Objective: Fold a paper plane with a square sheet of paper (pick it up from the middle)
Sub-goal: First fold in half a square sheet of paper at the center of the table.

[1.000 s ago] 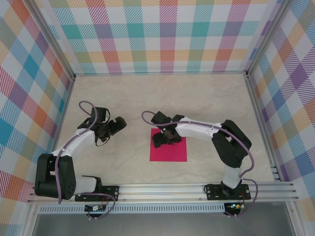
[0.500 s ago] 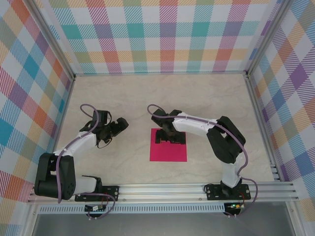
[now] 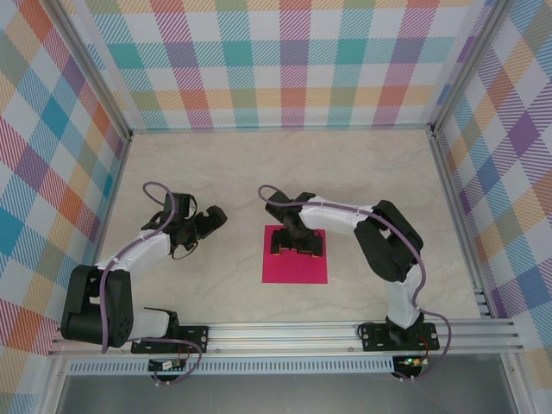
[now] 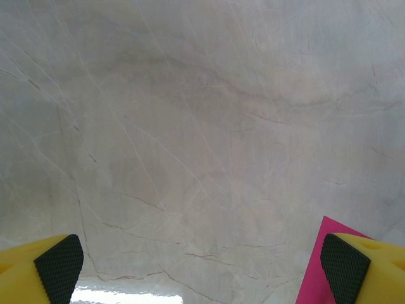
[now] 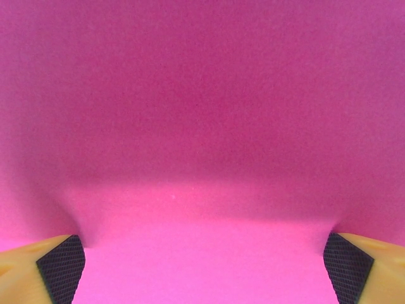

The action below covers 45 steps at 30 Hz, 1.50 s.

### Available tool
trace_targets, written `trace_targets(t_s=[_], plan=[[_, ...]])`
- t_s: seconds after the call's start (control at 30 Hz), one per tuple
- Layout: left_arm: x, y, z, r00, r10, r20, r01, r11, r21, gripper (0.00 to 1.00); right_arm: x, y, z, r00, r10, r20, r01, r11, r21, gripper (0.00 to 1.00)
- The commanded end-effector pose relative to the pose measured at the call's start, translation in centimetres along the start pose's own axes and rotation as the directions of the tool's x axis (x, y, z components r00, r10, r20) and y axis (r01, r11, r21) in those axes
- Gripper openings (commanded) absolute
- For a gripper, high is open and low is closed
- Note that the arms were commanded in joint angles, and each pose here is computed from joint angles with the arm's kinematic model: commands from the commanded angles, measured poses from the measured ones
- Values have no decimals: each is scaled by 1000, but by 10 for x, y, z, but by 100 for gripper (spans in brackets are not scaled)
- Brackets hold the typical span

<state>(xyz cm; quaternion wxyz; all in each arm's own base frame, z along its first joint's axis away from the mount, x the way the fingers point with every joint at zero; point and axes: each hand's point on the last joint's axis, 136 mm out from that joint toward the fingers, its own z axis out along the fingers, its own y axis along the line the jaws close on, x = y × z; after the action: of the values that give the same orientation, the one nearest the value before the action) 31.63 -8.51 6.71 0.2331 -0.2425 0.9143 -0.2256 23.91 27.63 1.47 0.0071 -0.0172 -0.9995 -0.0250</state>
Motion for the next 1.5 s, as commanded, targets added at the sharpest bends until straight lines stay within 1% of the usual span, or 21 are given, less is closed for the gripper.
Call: trace_targets(t_s=[0.0,0.17,0.3,0.4,0.53,0.7,0.73,0.8,0.87,0.9,0.93,0.97,1.03,1.17,1.3,1.4,1.47], plan=[[10,1,3,1000,-3,-24,3,1000,-4,99,10,-17,32,997,6,-71,0,997,82,97],[13,1,3,1000,-3,-31,3,1000,-8,99,15,-26,44,995,4,-98,9,992,129,93],[14,2,3,999,-3,-33,3,1000,-13,99,15,-29,48,995,2,-99,12,990,138,90],[15,1,3,999,-4,-36,3,1000,-13,99,14,-28,48,995,6,-99,7,992,125,88],[16,1,3,999,-4,-39,3,1000,-14,99,13,-23,46,994,13,-104,-6,997,71,85],[18,1,1,999,-3,-39,3,1000,-13,99,2,-15,29,999,9,-51,-9,1000,-5,79],[18,0,1,999,-3,-40,3,1000,-14,99,-2,-11,23,1000,3,-30,-4,1000,-28,76],[19,0,1,999,-5,-40,4,1000,-12,99,-9,-3,12,1000,-10,10,10,997,-77,67],[21,-3,1,999,-3,-44,3,1000,-4,98,-14,7,-1,999,-25,45,31,991,-133,55],[22,-4,1,999,0,-45,0,1000,2,98,-16,13,-6,997,-33,62,43,985,-165,47],[24,-6,2,999,2,-49,-2,1000,7,97,-18,21,-14,995,-46,87,64,974,-216,33],[25,-8,1,999,5,-51,-4,1000,14,97,-19,26,-20,993,-50,105,75,963,-257,26],[30,-13,3,998,11,-61,-9,1000,30,96,-23,40,-36,987,-56,152,109,925,-364,19],[38,-22,5,997,16,-73,-11,998,63,95,-25,60,-67,978,-66,197,162,835,-525,15],[47,-36,7,995,22,-93,-10,993,118,92,-21,75,-95,979,-77,188,188,696,-693,15],[51,-48,7,995,29,-97,-13,986,165,88,-19,76,-101,985,-72,158,169,620,-766,16],[54,-56,8,994,39,-97,-20,982,187,86,-19,72,-95,991,-58,124,134,601,-788,17]])
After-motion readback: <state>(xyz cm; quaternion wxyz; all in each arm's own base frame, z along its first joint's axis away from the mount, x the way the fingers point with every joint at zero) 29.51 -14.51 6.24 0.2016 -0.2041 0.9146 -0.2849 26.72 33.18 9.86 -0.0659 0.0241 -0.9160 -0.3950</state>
